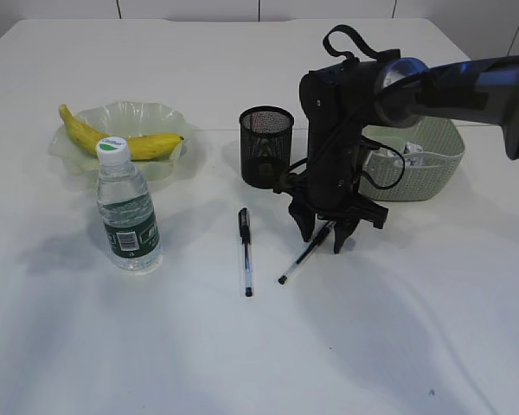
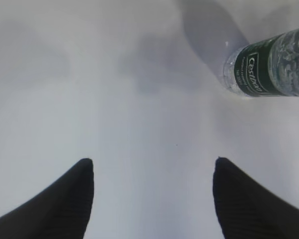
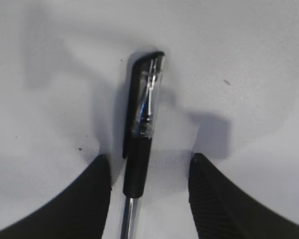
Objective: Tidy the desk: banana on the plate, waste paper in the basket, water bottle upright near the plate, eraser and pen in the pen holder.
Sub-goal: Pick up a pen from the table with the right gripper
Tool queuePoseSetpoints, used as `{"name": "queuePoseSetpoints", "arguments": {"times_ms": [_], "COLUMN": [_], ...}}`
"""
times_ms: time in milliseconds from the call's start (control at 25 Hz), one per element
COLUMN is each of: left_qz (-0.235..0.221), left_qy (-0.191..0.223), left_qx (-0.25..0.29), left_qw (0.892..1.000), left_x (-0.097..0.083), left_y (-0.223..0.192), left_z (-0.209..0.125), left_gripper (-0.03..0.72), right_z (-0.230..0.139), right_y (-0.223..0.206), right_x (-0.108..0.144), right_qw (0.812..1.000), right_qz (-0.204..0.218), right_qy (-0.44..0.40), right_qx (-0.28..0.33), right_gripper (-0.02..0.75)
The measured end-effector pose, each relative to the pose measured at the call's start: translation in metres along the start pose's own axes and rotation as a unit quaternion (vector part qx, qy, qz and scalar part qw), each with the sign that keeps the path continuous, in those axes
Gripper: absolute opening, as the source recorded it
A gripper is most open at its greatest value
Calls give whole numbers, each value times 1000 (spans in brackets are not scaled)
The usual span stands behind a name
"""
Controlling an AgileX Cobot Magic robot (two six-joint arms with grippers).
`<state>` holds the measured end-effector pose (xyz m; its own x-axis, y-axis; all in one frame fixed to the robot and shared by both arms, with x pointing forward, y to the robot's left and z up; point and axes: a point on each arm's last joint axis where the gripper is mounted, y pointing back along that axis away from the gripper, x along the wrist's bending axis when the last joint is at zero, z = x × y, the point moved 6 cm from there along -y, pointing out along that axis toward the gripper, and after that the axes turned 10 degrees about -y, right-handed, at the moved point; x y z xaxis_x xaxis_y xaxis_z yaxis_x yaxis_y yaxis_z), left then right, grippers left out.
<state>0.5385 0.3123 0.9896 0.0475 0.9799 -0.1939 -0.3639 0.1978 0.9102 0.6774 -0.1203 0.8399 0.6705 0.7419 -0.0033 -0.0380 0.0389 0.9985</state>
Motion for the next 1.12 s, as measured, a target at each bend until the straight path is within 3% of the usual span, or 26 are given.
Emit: {"name": "queuePoseSetpoints", "arguments": {"times_ms": [280,640,800,1120], "left_qz": [1,1,2,3], "left_qy": [0,0,0,0], "left_qx": [-2,-3,-5,-8], "left_qw": [1000,1000,1000,1000], "left_x": [0,0,1,1], "left_y": [0,0,0,0], "left_z": [1,1,2,2], "left_gripper": [528,528,528,528], "right_z": [1,4,6,23], "right_y": [-1,-1,1,36], "right_x": [3,0,-3,20], "right_qw": [1000,1000,999,983], "right_qz": [9,1,-17,22], "right_qy": [-7,-4,39,171], "right_qx": [-4,-12,-15,-60], "right_gripper": [336,83,55,54]}}
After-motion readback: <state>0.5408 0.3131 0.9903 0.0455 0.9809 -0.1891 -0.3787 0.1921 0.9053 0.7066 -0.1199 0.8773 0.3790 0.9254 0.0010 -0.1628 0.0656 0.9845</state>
